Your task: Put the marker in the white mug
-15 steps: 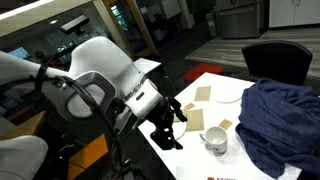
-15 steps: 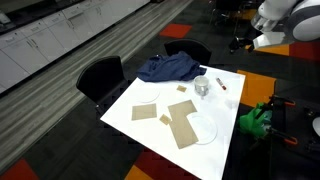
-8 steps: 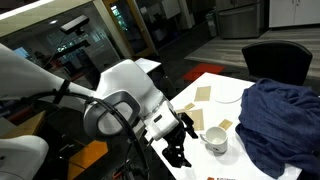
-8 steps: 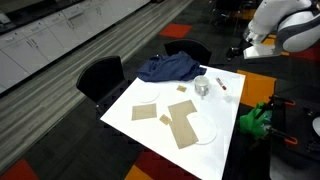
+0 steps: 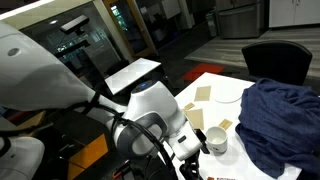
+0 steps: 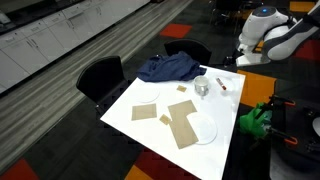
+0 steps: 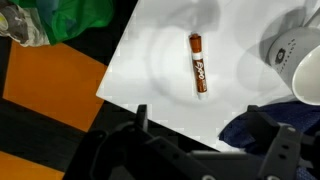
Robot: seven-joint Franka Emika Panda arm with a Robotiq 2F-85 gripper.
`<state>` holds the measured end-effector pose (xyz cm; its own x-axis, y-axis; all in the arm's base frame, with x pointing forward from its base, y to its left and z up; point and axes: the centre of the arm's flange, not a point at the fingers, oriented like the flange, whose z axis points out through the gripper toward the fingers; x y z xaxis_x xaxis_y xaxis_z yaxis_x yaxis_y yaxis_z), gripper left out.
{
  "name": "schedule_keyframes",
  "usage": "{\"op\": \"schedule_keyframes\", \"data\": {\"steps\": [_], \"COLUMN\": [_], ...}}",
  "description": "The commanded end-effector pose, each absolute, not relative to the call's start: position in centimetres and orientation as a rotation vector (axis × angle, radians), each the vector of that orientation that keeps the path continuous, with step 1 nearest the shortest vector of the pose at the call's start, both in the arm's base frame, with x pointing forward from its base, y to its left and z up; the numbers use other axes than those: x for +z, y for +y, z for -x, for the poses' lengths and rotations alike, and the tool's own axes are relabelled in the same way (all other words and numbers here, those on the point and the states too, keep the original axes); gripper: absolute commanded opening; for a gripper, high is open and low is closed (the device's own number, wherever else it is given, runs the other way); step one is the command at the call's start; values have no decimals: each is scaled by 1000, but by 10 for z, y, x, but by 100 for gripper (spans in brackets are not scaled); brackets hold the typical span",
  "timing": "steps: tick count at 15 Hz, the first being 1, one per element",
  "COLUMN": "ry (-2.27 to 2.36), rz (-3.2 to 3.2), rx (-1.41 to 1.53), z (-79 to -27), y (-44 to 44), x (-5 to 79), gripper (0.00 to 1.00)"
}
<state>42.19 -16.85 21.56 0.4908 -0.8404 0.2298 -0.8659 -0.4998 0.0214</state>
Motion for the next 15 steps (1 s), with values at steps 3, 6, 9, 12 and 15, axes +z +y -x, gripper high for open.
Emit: {"op": "schedule_keyframes", "data": {"steps": [3, 6, 9, 12, 15], "ry": [-1458, -1443, -1448, -1455, -1450], "rz": [-2649, -2674, -2686, -2685, -2684], "rx": [269, 235, 203, 183, 174], "z": [-444, -448, -453, -458, -463], "y": [-179, -180, -184, -193, -203], "x": [164, 142, 125, 115, 107], "gripper": [100, 100, 100, 100, 100]}}
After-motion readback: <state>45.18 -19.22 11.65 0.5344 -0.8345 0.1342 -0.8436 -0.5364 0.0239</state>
